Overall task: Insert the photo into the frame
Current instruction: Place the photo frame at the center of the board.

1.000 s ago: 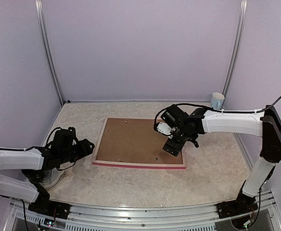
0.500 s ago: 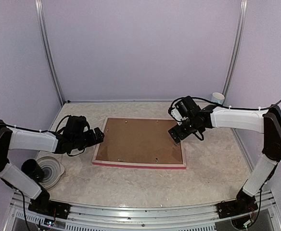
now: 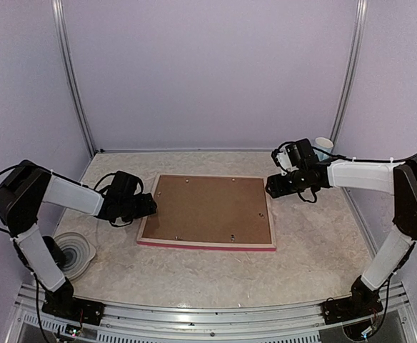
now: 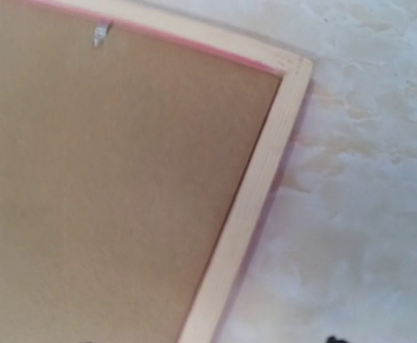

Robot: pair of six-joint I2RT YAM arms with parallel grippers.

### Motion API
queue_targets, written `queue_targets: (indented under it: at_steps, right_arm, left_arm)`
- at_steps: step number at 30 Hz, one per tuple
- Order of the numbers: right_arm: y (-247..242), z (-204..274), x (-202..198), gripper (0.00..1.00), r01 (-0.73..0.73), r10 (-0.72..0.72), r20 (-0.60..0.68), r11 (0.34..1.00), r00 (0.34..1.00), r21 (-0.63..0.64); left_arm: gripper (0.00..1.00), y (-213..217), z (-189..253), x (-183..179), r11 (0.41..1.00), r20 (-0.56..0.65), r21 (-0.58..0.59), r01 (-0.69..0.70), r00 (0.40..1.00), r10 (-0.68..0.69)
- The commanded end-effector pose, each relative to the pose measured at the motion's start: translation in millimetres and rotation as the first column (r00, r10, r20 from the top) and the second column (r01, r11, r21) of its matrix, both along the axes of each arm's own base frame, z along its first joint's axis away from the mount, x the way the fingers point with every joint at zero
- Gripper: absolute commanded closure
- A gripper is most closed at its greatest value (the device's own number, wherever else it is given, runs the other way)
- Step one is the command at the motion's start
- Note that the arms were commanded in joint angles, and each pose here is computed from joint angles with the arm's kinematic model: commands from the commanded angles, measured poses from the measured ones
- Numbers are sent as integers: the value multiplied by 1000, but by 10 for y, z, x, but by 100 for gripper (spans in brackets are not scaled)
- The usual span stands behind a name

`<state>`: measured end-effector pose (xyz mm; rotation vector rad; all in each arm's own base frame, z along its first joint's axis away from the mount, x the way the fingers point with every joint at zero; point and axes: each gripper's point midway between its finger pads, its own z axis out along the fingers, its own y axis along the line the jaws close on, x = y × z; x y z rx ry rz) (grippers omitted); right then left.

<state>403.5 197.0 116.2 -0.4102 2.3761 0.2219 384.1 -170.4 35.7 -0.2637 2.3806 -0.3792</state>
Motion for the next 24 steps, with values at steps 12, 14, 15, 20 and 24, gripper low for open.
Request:
queue_targets:
  at_steps: [12,14,15,20,24]
  right_arm:
    - [228,-216,44,35,-32,43,-58,984,997,177]
    - [248,-276,43,35,-30,44,-74,982,996,187]
    - [256,-311,39,35,-28,44,-83,981,996,190]
    - [340,-450,-5,34,-42,73,-132,973,989,227]
    - [361,-515,-16,35,-34,72,-153,971,986,238]
  left_arm:
    - [42,2,-198,43,1000,-24,2,-5,1000,5]
    - [50,7,-217,5,1000,-30,-9,-7,1000,7]
    - [51,2,-225,-12,1000,-32,-13,-6,999,5]
    - [61,41,-267,-144,1000,-44,-17,-10,999,9]
    - [65,88,-261,-245,999,-43,-28,-18,999,17]
